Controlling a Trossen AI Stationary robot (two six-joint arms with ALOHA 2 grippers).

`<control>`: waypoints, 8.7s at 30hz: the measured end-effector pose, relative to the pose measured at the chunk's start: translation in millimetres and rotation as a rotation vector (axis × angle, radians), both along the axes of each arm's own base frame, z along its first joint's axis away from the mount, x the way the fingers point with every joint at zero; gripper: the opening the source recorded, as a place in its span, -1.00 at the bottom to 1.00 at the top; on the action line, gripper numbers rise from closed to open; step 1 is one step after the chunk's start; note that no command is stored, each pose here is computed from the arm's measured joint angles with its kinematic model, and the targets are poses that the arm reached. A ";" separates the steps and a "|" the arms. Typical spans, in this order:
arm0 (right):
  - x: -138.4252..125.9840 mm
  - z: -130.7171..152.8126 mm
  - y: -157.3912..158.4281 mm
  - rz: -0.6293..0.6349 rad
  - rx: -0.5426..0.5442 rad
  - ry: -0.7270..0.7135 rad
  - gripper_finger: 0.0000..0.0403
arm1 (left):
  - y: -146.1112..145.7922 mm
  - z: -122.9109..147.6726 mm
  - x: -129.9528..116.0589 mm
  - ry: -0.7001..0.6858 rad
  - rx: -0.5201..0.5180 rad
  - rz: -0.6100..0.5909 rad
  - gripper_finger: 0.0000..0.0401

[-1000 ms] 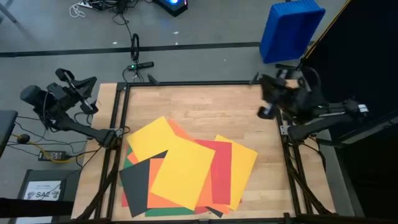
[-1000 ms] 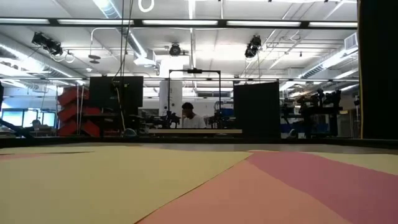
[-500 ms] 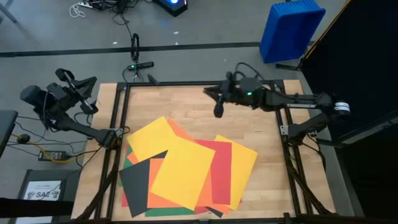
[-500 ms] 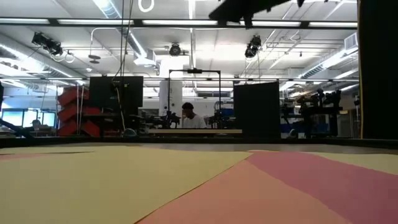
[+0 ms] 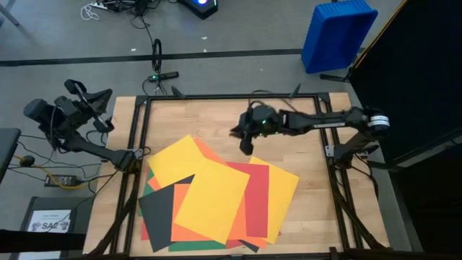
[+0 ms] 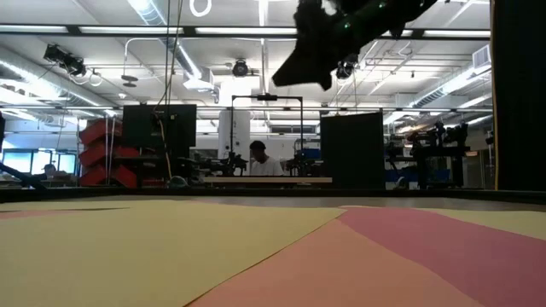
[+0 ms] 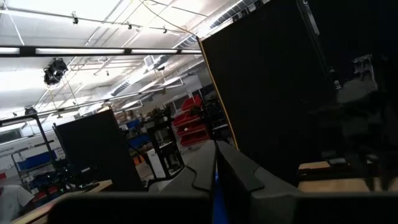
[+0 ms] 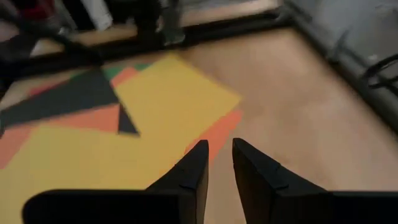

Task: Organize paper
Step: Move the yellow colored paper to the top right of the table

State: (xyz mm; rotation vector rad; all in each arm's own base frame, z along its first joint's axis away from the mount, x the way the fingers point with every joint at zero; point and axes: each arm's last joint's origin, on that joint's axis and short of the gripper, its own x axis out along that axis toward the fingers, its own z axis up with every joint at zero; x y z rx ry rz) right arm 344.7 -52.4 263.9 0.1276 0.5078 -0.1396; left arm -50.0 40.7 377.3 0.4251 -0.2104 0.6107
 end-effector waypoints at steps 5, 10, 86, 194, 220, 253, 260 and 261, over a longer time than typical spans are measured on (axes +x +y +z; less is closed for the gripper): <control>13.1 -39.1 5.4 0.024 0.019 0.151 -0.73 | 0.1 0.0 -0.1 -0.001 0.000 0.000 -1.00; 11.1 -66.9 6.3 0.013 0.086 0.324 -0.60 | 0.0 0.0 0.0 0.000 0.000 0.000 -1.00; 34.4 -122.8 95.4 0.087 0.006 0.494 -0.24 | 0.1 0.6 -0.3 -0.007 -0.002 0.000 -1.00; 22.8 -123.8 66.6 0.006 0.221 0.551 0.21 | -129.2 -185.6 330.1 1.139 -0.758 0.094 -1.00; 24.1 -122.5 71.6 0.102 0.332 0.544 0.17 | -131.5 -240.8 357.9 1.264 -0.763 0.053 -1.00; 30.2 -114.9 71.0 0.351 0.562 0.468 0.12 | -128.5 -243.0 358.8 1.267 -0.775 0.055 -1.00; 29.9 -113.8 71.0 0.357 0.558 0.464 0.16 | -128.6 -243.1 358.9 1.267 -0.777 0.053 -1.00; 29.8 -113.2 70.1 0.356 0.558 0.463 0.16 | -128.5 -243.2 358.8 1.268 -0.777 0.052 -1.00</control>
